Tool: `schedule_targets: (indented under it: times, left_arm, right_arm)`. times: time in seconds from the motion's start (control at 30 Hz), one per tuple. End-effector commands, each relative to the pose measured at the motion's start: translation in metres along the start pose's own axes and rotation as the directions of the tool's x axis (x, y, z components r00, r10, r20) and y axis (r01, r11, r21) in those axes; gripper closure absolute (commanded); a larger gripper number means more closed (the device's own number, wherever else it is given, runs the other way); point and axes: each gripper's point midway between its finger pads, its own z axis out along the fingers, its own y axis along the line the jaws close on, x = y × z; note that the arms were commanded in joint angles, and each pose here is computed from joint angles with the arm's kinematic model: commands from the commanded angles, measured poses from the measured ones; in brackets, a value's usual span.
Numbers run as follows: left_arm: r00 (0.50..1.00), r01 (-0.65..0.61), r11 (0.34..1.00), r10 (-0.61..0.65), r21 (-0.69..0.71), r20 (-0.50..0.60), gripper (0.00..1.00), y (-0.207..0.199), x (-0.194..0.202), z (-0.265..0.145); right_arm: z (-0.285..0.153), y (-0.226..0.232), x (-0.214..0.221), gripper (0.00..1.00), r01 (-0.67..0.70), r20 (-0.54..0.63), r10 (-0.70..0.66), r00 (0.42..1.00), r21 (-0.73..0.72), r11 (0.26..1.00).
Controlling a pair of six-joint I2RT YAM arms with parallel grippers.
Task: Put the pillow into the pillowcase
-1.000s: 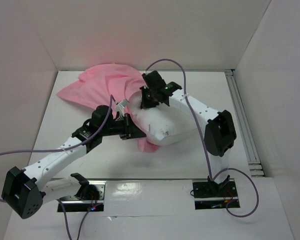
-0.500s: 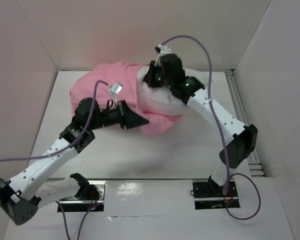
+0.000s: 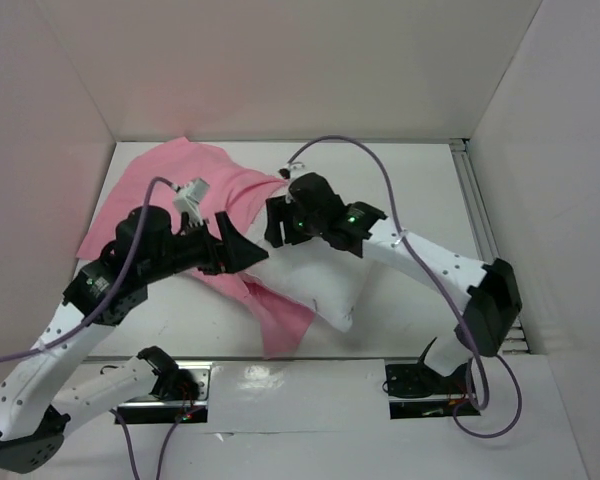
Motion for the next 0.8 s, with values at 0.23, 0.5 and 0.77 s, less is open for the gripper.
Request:
schedule_targets:
  times: [0.23,0.5,0.77]
  left_arm:
    - [0.956,-0.211,0.716,0.292,-0.665,0.010,0.15,0.086,-0.110,0.051]
    - [0.895,-0.348,0.243,0.374,-0.906,-0.243,0.14,0.140,-0.110,0.082]
    - [0.883,-0.361,0.071,0.349,-0.930,-0.315,0.18,0.168,-0.102,0.084]
  right_arm:
    - [-0.123,-0.136,-0.007,0.18,-0.321,0.184,0.269,0.945,0.385,0.865]
    - [-0.146,-0.200,0.028,0.09,-0.665,0.237,0.631,0.738,0.102,0.740]
    - [-0.124,-0.191,0.066,0.06,-0.688,0.112,0.682,0.723,0.020,0.725]
